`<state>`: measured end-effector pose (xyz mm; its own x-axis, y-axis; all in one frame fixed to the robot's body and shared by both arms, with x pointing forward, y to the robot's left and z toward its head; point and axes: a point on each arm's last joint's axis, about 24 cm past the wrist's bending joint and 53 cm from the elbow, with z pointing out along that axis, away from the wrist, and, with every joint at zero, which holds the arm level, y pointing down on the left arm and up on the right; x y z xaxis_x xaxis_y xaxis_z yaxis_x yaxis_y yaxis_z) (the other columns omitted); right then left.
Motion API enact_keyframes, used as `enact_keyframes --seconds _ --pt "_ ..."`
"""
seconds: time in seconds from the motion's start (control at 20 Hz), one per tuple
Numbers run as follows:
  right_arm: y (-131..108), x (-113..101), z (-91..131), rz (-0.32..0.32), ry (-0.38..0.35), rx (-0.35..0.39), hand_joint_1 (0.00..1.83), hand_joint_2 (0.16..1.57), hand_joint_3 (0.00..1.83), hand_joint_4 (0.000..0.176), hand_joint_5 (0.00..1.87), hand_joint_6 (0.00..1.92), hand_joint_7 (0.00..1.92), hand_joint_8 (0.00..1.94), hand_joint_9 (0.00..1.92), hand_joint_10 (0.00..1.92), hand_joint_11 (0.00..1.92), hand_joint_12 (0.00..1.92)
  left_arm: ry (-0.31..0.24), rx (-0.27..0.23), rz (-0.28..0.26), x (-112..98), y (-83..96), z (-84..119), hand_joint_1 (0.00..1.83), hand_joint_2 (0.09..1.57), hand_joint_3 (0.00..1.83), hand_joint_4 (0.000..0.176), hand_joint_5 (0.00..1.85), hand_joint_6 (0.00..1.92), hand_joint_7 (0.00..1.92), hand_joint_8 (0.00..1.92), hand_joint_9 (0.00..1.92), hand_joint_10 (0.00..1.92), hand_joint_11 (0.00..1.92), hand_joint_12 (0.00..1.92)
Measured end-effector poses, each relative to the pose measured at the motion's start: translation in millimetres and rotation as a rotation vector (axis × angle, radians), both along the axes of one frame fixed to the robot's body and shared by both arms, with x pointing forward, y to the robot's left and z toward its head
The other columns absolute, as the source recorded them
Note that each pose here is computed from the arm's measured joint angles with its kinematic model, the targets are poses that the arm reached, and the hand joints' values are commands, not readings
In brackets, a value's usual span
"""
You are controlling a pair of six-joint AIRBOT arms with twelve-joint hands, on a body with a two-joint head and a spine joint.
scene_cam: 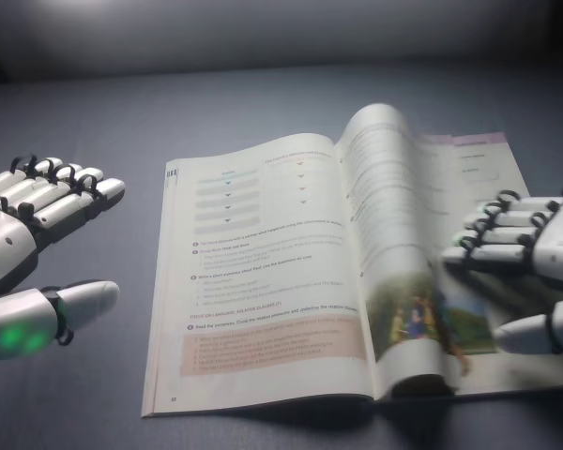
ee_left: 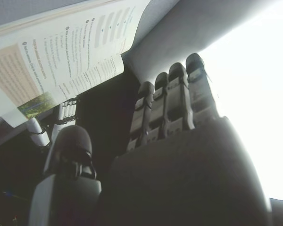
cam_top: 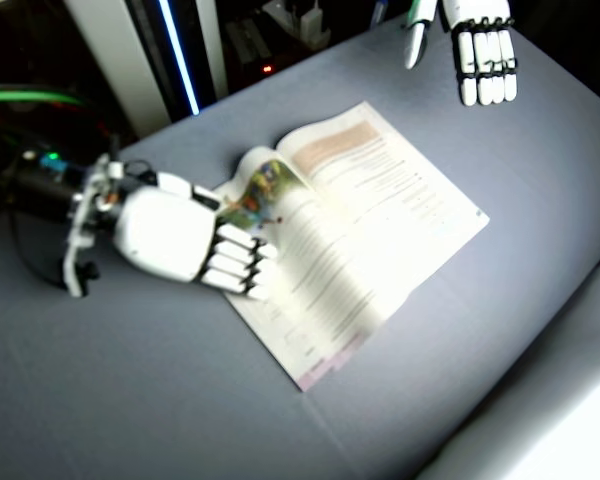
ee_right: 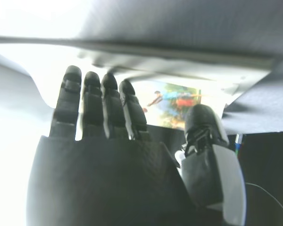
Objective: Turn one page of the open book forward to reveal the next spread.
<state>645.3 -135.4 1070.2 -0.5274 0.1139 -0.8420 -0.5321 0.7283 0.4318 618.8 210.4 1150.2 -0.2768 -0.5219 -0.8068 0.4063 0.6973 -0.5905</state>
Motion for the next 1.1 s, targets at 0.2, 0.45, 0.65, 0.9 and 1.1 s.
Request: enact_keyframes --seconds 0.2,0.45,0.65,0.9,1.1 --pt "31 0 9 0.049 -0.024 0.057 0.0 1.26 0.0 0.0 0.08 0.0 0.06 0.0 0.02 0.0 0.04 0.01 -0.003 -0.004 0.001 1 -0.1 2 0.0 1.35 0.0 0.0 0.08 0.0 0.06 0.0 0.05 0.0 0.01 0.1" --pt "64 11 21 0.066 -0.014 0.18 0.0 1.29 0.01 0.0 0.05 0.02 0.06 0.02 0.07 0.02 0.15 0.07 -0.013 -0.015 0.003 2 -0.1 4 0.0 1.32 0.0 0.0 0.05 0.0 0.03 0.0 0.03 0.0 0.0 0.06" --pt "107 5 30 0.155 -0.02 0.229 0.0 1.32 0.01 0.0 0.17 0.02 0.16 0.01 0.16 0.02 0.15 0.06 -0.053 -0.045 0.004 4 1.8 17 0.0 1.31 0.0 0.0 0.06 0.0 0.04 0.0 0.02 0.0 0.0 0.0" --pt "143 -3 35 0.25 -0.052 0.202 0.0 1.31 0.0 0.0 0.12 0.01 0.13 0.01 0.14 0.02 0.11 0.04 -0.088 -0.057 0.021 5 9.1 30 0.0 1.34 0.01 0.0 0.09 0.01 0.06 0.01 0.04 0.01 0.04 0.02" --pt "171 -20 33 0.341 -0.036 0.198 0.0 1.3 0.0 0.0 0.16 0.0 0.17 0.0 0.17 0.0 0.13 0.04 -0.104 -0.062 0.019 6 9.2 35 0.0 1.32 0.0 0.0 0.09 0.01 0.09 0.02 0.07 0.02 0.06 0.03"
